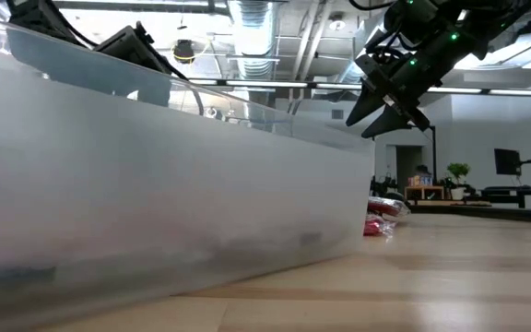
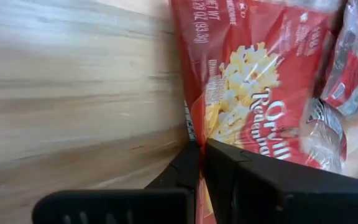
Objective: Sort popcorn bags into baskets
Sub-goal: Put the red popcorn bag into the transparent bin
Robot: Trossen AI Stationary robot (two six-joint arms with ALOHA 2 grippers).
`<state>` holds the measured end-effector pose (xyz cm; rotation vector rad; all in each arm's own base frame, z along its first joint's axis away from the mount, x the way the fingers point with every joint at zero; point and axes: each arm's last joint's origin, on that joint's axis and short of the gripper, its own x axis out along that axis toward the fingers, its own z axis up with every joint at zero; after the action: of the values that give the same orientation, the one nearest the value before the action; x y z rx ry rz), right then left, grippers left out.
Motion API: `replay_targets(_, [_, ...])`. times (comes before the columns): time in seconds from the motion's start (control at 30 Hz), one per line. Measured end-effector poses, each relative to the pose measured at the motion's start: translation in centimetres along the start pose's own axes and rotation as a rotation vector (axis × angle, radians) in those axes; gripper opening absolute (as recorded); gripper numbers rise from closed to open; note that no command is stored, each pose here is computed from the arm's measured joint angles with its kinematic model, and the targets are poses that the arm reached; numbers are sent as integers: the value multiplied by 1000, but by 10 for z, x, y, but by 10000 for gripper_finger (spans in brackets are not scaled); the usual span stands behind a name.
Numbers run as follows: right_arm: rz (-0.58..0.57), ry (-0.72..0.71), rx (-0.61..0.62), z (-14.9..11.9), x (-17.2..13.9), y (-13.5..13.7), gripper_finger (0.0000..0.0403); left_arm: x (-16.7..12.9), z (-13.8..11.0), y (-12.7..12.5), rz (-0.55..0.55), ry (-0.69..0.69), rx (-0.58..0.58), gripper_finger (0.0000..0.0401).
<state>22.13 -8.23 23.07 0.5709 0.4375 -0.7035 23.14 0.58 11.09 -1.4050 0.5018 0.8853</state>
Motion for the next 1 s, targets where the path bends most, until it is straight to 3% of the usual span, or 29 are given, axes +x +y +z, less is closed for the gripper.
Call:
replay_targets(0.43, [4, -6, 1, 1, 0, 0, 255, -50, 24, -23, -198, -77, 93, 0])
replay_targets(0.73, [5, -7, 2, 1, 0, 1, 255, -80, 27, -37, -344, -47, 79, 0])
replay_targets(0.9, [4, -7, 2, 1, 0, 0, 255, -101, 23, -64, -445, 67, 232, 0])
replay_targets(1.0, [5, -7, 2, 1, 0, 1, 255, -114, 18, -78, -439, 161, 366, 0])
